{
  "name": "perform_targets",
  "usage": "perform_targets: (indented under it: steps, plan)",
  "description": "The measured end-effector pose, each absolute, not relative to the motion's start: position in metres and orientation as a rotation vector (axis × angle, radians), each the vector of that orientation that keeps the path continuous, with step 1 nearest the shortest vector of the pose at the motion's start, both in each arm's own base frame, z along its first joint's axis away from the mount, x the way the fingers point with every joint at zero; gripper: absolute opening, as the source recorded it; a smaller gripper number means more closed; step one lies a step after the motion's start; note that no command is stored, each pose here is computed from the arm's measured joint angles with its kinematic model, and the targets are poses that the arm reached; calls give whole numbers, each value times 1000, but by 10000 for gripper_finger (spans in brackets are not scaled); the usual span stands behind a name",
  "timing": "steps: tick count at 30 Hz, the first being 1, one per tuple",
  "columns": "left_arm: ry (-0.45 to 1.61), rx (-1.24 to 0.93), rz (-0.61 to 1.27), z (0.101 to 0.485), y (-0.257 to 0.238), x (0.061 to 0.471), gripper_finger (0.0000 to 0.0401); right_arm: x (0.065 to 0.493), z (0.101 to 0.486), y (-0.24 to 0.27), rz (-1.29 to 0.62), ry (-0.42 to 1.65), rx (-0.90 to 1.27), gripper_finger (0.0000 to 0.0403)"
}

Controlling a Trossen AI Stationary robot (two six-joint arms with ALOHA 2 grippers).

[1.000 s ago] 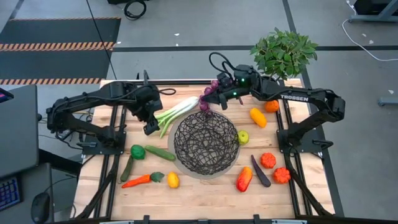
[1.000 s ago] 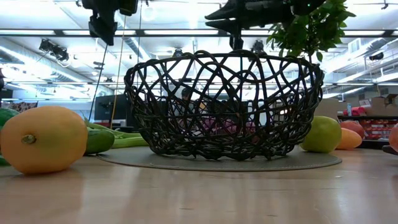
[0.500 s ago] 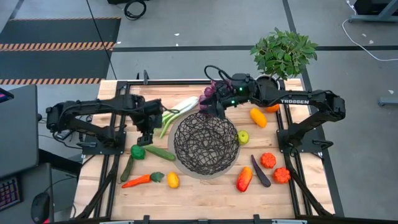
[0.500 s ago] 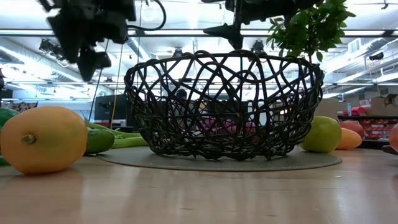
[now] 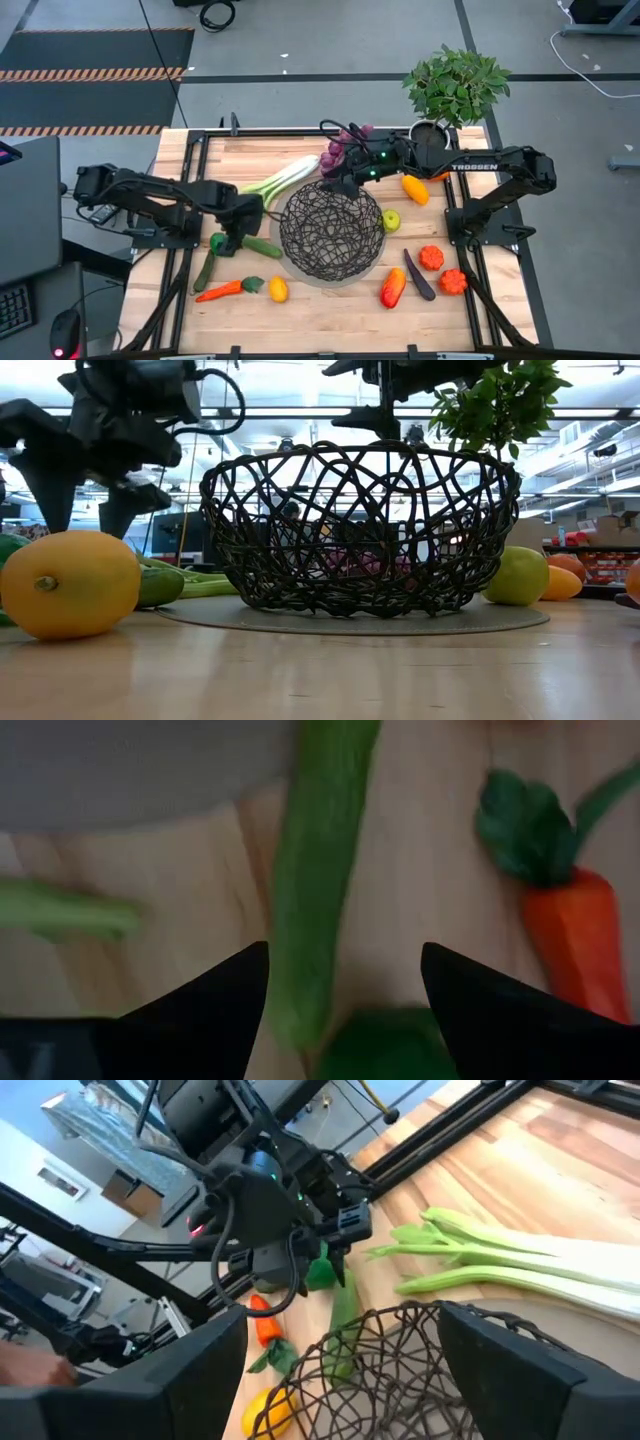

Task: Build produce basket
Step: Put the green cucumber into the black wire basket

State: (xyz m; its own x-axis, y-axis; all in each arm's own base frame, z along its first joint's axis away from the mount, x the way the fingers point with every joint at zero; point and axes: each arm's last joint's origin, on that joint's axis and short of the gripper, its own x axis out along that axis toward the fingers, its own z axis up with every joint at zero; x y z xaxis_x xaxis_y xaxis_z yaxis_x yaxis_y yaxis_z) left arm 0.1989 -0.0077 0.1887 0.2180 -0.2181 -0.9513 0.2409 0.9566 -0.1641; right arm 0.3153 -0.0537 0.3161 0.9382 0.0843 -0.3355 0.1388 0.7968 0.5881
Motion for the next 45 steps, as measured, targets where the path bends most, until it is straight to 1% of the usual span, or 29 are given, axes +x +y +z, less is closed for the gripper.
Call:
perform_targets:
  steps: [5,10,18,29,34,37,41,43,45]
  plan:
    - [1271,34,-293,183,-8,201,271,315,316,-53,-38,359,656,329]
    - [1285,-31,-228,178,-8,200,271,315,316,-53,-34,364,658,329]
    - [1246,-110,-162,177,-8,207,270,315,315,-54,-29,366,654,329]
    - [1364,-166,-115,143,-9,224,270,315,315,-52,19,386,659,329]
    - [1401,-169,-113,136,-9,226,266,314,315,-53,31,389,663,329]
    - [1402,-169,-109,136,-8,226,240,314,315,-55,25,387,665,329]
    - [1391,-201,-93,143,-9,228,174,313,315,-59,22,387,689,329]
    - [1358,-226,-92,151,-9,233,142,312,314,-63,26,400,761,327]
    - [1353,-255,-87,159,-10,237,125,310,315,-68,33,407,842,323]
